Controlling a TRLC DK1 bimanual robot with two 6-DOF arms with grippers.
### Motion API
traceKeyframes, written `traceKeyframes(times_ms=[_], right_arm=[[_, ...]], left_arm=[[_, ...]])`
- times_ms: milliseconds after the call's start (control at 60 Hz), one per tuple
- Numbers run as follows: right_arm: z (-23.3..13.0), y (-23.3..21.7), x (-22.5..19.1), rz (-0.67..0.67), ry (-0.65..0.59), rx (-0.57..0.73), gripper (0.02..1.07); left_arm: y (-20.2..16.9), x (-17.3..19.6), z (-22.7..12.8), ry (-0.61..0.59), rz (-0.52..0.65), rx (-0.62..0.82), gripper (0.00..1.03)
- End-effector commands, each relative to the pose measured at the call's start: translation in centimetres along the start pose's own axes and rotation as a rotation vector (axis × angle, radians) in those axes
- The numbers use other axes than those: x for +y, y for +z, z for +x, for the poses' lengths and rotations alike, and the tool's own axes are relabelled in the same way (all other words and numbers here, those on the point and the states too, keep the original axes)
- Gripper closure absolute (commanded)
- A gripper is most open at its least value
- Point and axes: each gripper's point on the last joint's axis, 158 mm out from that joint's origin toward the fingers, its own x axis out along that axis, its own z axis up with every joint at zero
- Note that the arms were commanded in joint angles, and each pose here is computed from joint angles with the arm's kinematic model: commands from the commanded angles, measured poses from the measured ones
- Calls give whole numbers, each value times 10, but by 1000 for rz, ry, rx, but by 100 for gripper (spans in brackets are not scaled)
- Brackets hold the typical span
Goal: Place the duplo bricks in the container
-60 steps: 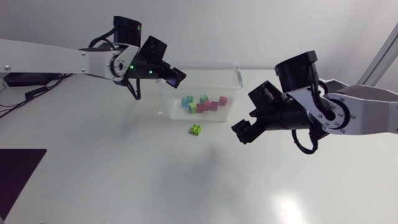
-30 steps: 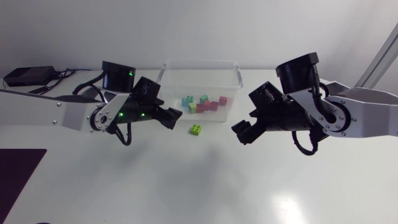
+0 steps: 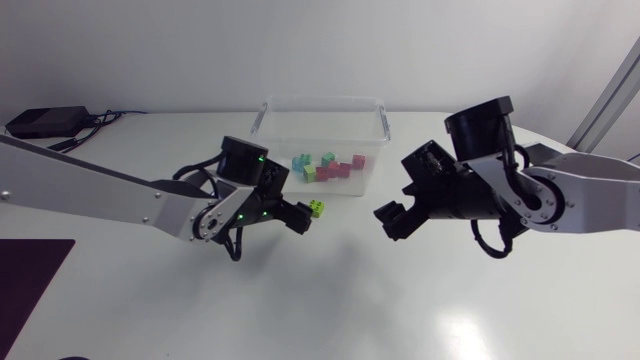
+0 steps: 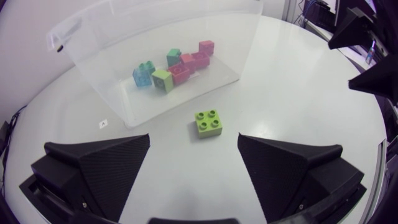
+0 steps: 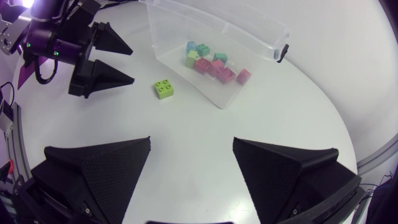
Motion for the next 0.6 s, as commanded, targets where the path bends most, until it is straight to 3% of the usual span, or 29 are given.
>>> traceKeyframes(times_ms=[0, 217, 583], right_arm=[[0, -9, 2, 9, 1, 5, 11], [1, -13, -1, 15, -1, 1, 11], [3, -20, -3, 28, 1, 0, 11]], left_arm=[[1, -2, 14, 12, -41, 10, 5], [-15, -6, 36, 25, -61, 85, 5], [-7, -17, 54, 30, -104, 190, 4]])
